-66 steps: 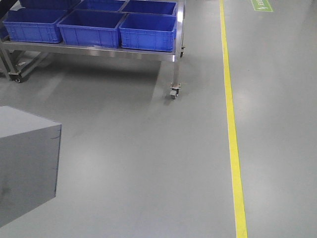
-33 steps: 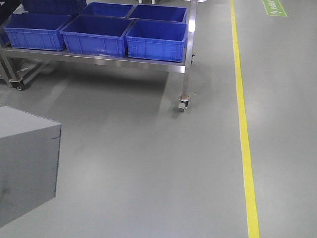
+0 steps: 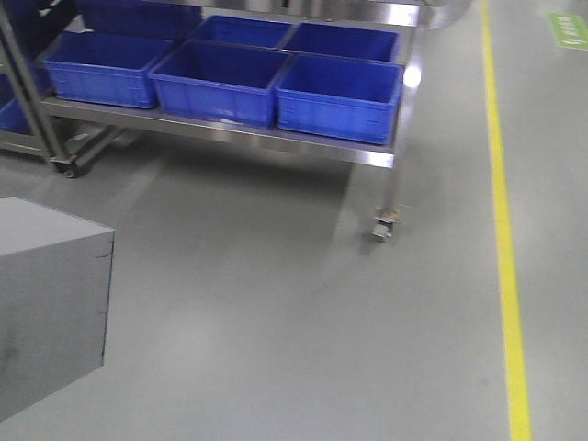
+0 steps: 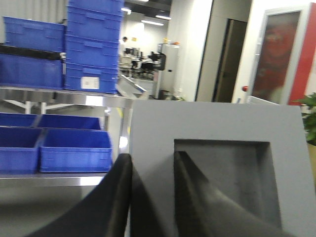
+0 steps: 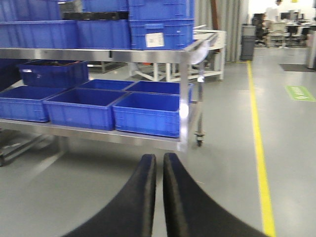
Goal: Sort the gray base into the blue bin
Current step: 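Drive the base away from the table holding the block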
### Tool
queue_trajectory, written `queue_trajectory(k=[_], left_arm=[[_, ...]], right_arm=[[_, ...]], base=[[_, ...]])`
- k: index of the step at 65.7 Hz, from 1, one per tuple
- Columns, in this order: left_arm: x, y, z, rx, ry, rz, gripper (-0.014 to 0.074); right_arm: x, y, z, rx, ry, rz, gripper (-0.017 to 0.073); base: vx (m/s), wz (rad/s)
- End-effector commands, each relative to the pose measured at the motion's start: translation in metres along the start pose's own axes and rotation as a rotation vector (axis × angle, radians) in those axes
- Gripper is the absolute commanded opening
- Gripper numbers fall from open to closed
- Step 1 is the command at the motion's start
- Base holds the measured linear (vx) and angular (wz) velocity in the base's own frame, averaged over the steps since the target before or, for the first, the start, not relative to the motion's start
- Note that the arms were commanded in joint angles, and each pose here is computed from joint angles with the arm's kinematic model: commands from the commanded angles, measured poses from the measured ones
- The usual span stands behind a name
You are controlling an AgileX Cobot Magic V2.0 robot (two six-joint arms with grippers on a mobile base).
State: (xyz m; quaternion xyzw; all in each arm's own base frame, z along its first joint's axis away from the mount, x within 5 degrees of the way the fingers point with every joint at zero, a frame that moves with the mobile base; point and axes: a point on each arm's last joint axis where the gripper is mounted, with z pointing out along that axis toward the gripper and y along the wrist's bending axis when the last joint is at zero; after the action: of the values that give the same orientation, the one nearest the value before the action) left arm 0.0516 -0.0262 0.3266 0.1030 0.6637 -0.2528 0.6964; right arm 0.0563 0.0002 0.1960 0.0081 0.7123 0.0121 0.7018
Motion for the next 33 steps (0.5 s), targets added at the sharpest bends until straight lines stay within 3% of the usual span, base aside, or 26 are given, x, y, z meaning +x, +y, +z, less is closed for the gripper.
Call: queue_trajectory(k=[1, 33], left_arm=[[-0.0159, -0.0058, -0.0002, 0.052, -0.105, -0.012, 0.0005], [-0.0159, -0.0058, -0.0002, 0.052, -0.105, -0.012, 0.0005]], right_arm=[[-0.0068, 0.0001, -0.0008, 0.001, -0.081, -0.013, -0.0004], [-0.0068, 0.0001, -0.0008, 0.001, -0.081, -0.013, -0.0004]], base=[[0.33, 0.42], [0.31, 0.65]])
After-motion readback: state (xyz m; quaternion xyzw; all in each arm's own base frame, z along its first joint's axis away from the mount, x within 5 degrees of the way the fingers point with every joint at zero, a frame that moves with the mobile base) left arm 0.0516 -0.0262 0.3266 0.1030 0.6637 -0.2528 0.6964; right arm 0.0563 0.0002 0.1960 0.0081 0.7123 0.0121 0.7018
